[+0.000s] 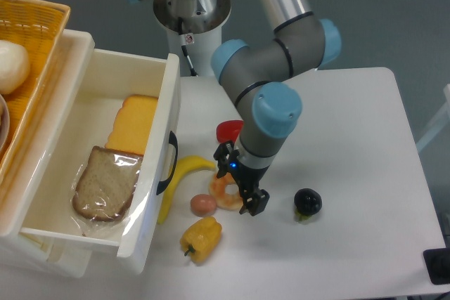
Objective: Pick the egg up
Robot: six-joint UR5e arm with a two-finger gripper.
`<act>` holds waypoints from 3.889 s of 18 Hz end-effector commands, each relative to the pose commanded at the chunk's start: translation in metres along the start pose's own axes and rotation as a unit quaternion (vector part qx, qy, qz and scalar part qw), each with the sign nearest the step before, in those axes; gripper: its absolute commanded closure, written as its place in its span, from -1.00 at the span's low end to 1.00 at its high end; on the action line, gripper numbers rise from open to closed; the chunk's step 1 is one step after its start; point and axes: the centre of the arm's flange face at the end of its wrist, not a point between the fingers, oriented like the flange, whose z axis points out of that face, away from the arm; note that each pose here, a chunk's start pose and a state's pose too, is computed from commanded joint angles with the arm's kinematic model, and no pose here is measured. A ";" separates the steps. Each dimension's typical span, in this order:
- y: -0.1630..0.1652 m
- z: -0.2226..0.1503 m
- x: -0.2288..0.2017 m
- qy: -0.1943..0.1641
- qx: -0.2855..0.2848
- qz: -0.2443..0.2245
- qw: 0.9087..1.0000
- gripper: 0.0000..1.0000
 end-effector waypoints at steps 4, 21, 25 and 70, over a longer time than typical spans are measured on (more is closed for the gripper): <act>-0.021 0.015 0.009 0.011 -0.033 0.022 0.999 -1.00; -0.030 0.057 0.025 0.052 -0.041 0.050 0.997 -1.00; -0.029 0.063 0.025 0.057 -0.041 0.049 0.996 -1.00; -0.039 0.096 0.011 0.070 -0.041 0.042 0.996 -1.00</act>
